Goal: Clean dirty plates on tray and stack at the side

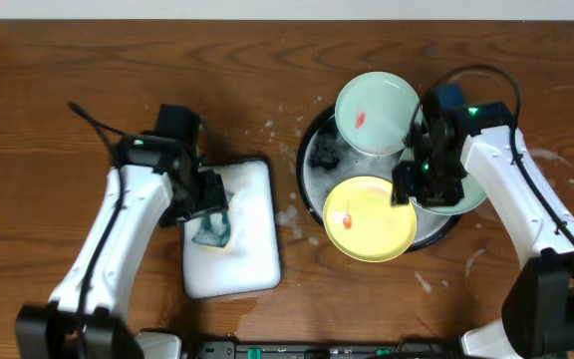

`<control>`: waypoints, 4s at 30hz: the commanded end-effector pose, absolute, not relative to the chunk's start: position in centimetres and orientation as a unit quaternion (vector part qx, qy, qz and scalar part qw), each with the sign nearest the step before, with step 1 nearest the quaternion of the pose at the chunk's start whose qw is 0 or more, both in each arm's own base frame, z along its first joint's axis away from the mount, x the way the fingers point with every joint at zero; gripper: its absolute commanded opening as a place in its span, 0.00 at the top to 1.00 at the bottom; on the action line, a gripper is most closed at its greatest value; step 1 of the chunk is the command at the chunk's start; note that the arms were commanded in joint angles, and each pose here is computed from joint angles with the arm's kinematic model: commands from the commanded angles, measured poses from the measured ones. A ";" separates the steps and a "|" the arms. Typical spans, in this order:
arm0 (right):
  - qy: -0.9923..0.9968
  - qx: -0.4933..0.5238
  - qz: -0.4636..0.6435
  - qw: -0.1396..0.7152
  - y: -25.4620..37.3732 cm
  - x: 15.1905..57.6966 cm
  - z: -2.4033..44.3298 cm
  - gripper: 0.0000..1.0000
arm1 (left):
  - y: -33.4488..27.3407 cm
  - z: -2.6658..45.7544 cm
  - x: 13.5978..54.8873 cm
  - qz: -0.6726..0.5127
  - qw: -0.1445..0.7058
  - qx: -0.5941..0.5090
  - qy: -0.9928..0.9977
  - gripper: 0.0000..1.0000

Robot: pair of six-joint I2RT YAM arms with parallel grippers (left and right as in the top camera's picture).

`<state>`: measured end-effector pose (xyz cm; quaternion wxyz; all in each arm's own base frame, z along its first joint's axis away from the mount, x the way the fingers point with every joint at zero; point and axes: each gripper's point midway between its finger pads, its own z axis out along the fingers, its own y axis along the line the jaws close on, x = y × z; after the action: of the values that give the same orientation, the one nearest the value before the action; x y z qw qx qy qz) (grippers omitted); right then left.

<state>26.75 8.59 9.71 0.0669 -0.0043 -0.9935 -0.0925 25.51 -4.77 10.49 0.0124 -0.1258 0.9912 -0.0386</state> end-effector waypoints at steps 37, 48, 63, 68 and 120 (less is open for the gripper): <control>-0.989 -0.026 -0.073 -0.129 8.1 33.6 2.7 0.99 | -5.6 0.8 25.5 -0.060 0.008 -0.113 0.992 0.36; -0.989 -0.014 -0.059 -0.132 8.5 33.5 2.7 0.99 | -5.5 1.0 26.5 -0.059 0.032 -0.112 0.991 0.93; -0.990 -0.021 -0.068 -0.123 8.8 32.8 2.1 0.99 | -16.3 15.6 34.8 -0.189 0.158 -0.003 0.969 0.93; -0.991 0.006 -0.079 -0.107 9.3 31.8 1.6 0.99 | -23.8 14.0 35.4 -0.226 0.170 0.043 0.958 0.93; -0.992 0.039 -0.072 -0.093 9.7 30.8 1.4 0.99 | -35.3 -3.1 29.7 -0.235 -0.081 0.027 0.968 0.93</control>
<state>31.29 8.80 1.35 -0.0970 0.0148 -0.9935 -0.0568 30.95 -38.44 0.94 -0.0483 0.0623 0.9455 -0.3159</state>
